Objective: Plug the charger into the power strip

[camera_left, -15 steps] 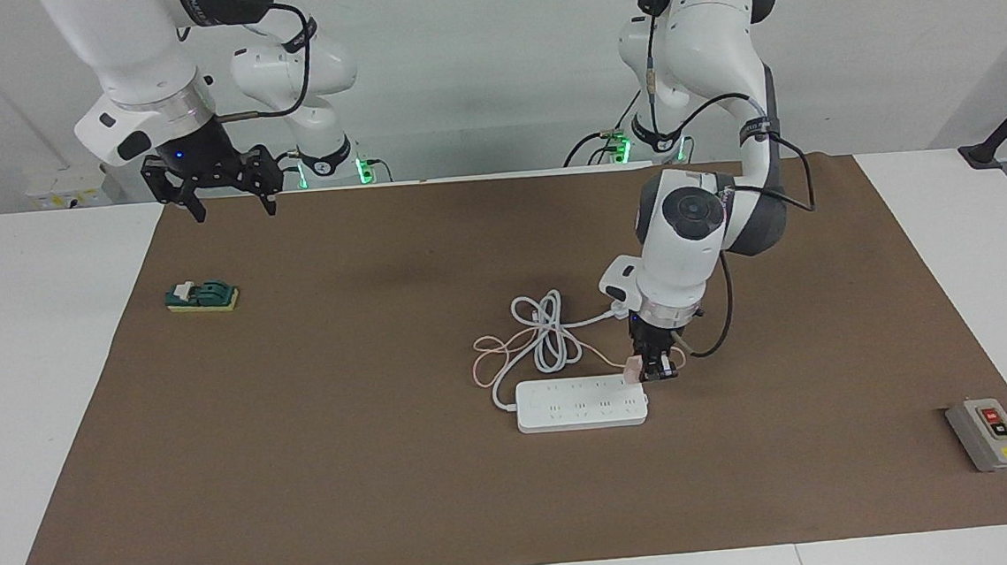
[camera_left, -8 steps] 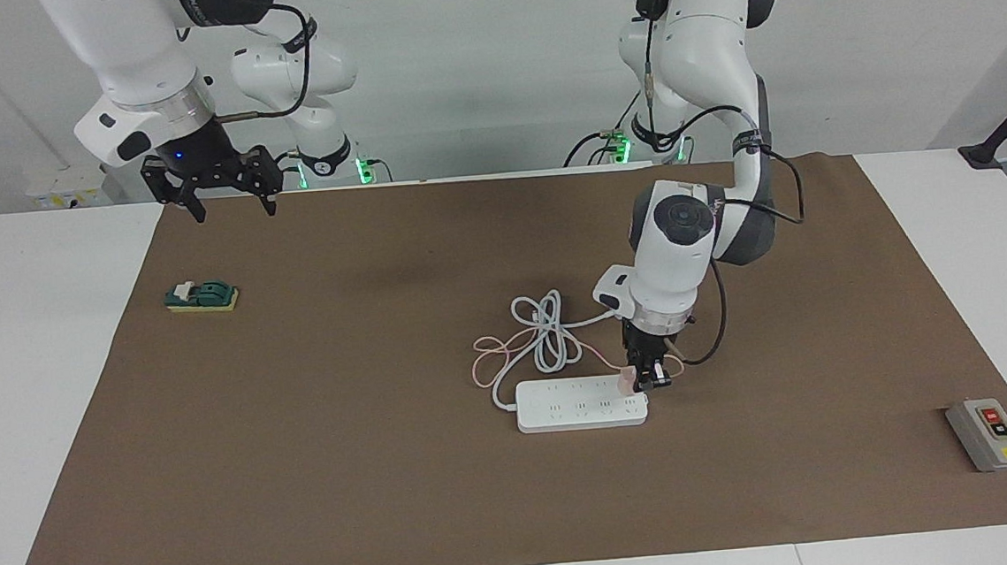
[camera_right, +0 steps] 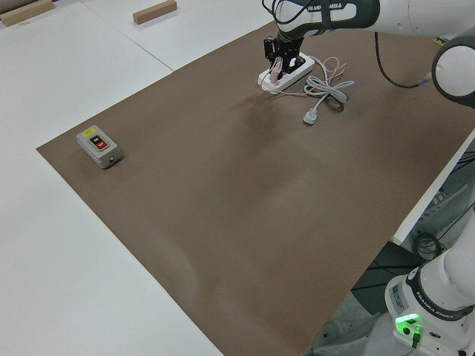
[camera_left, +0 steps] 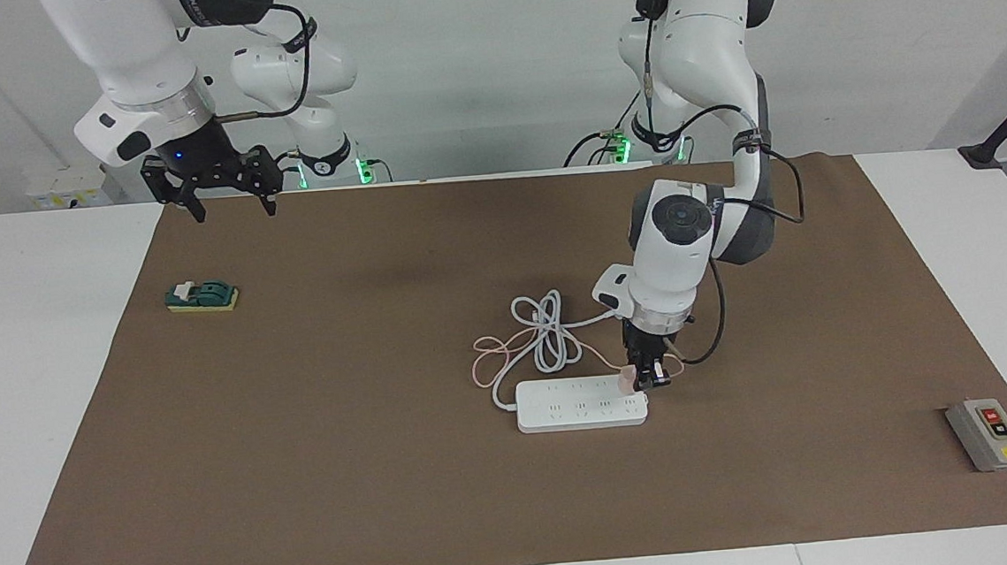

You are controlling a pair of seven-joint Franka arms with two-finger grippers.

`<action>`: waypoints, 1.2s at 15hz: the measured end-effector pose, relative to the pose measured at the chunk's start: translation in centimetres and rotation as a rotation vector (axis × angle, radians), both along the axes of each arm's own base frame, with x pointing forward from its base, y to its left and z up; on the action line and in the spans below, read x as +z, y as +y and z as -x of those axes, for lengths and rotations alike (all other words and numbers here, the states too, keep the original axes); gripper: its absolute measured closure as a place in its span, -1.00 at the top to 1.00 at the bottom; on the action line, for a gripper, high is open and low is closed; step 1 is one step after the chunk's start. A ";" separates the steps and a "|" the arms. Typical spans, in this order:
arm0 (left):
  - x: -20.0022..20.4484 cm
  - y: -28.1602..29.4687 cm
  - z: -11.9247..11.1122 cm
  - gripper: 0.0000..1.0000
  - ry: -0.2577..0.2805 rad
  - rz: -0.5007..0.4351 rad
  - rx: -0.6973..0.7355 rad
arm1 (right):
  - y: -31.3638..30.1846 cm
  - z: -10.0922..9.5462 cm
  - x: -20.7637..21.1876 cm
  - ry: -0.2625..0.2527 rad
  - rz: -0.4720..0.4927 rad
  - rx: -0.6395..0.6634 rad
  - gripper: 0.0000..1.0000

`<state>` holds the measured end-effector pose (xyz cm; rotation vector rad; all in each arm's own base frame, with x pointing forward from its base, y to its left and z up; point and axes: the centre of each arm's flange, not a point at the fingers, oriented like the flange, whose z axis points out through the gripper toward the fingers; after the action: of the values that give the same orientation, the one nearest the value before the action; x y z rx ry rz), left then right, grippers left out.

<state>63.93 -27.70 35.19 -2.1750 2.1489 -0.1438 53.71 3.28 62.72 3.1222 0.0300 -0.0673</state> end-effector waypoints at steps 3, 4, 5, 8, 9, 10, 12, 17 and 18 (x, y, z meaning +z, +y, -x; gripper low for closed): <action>0.0 -0.2 0.2 -0.43 0.007 -0.001 -0.003 | 0.0 0.0 0.0 0.000 -0.002 0.000 1.00; 0.0 -0.3 0.2 -0.43 0.008 -0.001 -0.003 | 0.0 0.0 0.0 0.000 -0.003 0.000 1.00; 0.0 -0.3 0.3 -0.43 0.009 -0.001 -0.003 | 0.1 0.0 0.0 0.000 -0.004 0.001 1.00; -0.1 -0.6 0.6 -0.43 0.014 -0.004 0.002 | 0.2 0.0 0.0 0.001 -0.009 0.001 1.00; -0.3 -0.6 0.8 -0.43 0.019 -0.007 0.002 | 0.2 0.0 0.0 0.001 -0.011 0.001 1.00; -0.5 -0.6 0.8 -0.43 0.018 -0.007 0.003 | 0.2 0.0 0.0 0.001 -0.012 0.001 1.00; -0.5 -0.6 0.8 -0.43 0.018 -0.008 0.003 | 0.2 0.0 0.0 0.001 -0.012 0.001 1.00; -0.5 -0.6 0.8 -0.43 0.018 -0.008 0.003 | 0.2 0.0 0.0 0.001 -0.013 0.001 1.00; -0.5 -0.6 0.8 -0.43 0.019 -0.008 0.003 | 0.2 0.0 0.0 0.001 -0.013 0.001 1.00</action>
<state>63.14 -28.30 34.70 -2.1842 2.1518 -0.1144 53.69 3.49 62.72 3.1347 0.0328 -0.0685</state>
